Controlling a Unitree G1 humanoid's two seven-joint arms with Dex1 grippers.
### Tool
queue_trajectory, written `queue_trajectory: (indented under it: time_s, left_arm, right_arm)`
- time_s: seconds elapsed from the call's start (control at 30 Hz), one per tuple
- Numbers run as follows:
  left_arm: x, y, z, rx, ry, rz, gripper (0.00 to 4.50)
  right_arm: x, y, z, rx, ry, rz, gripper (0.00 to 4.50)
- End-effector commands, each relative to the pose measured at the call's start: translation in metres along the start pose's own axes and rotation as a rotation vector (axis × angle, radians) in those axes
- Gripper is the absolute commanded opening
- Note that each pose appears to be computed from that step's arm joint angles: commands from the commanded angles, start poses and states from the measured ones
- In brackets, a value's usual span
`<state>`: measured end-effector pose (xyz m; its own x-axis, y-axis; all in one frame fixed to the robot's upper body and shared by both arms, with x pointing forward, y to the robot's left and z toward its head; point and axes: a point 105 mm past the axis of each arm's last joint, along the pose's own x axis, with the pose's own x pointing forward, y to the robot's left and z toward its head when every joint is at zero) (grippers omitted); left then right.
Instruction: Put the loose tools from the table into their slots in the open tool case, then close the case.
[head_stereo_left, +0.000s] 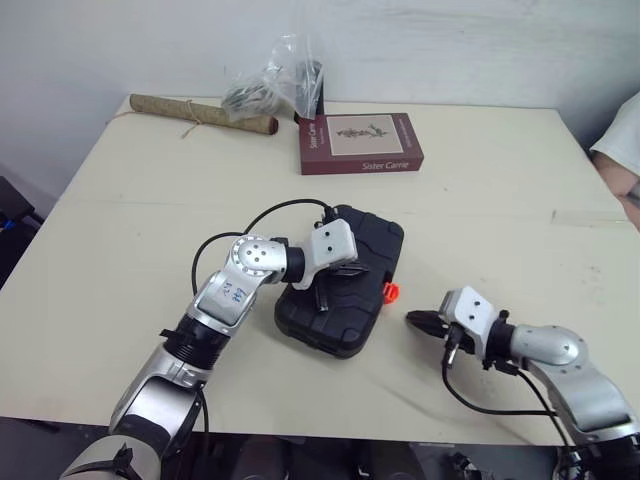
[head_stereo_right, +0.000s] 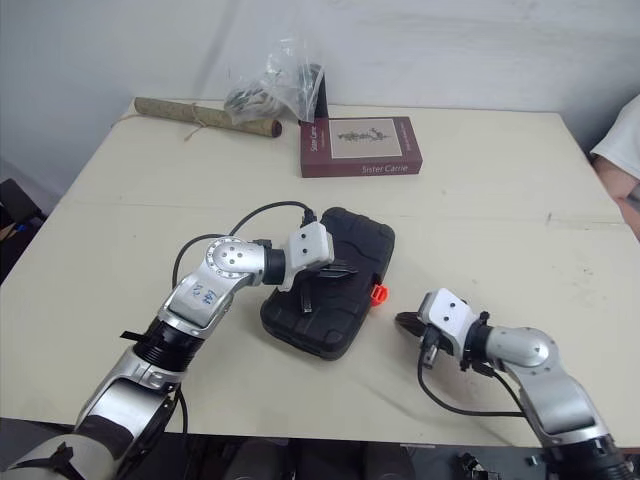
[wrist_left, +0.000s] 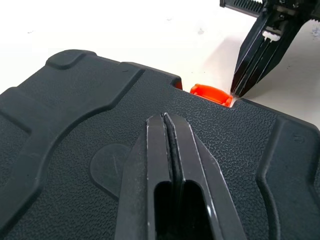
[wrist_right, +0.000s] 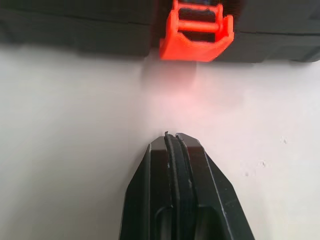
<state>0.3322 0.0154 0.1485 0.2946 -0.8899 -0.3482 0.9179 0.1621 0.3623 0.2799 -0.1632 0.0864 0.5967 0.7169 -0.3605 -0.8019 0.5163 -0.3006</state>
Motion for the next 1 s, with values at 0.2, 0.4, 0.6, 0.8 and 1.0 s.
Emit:
queue_trajectory:
  time_s: [0.2, 0.4, 0.6, 0.8, 1.0]
  left_arm:
    - [-0.002, -0.009, -0.04, -0.089, 0.142, -0.028, 0.0]
    - [-0.003, -0.011, -0.048, -0.121, 0.151, -0.031, 0.0]
    - [-0.004, -0.018, -0.059, -0.148, 0.167, -0.042, 0.0]
    - [-0.003, -0.018, -0.058, -0.138, 0.134, -0.036, 0.0]
    - [-0.051, 0.01, -0.012, -0.098, -0.212, 0.096, 0.5]
  right_arm:
    - [0.027, -0.009, 0.043, 0.069, -0.214, 0.006, 0.02]
    - [0.02, 0.0, 0.078, 0.133, -0.302, 0.115, 0.02]
    - [0.013, 0.002, 0.095, 0.127, -0.296, 0.15, 0.02]
    - [0.015, 0.003, 0.084, 0.123, -0.215, 0.155, 0.02]
    - [-0.022, -0.028, 0.087, 0.066, -0.201, 0.061, 0.67]
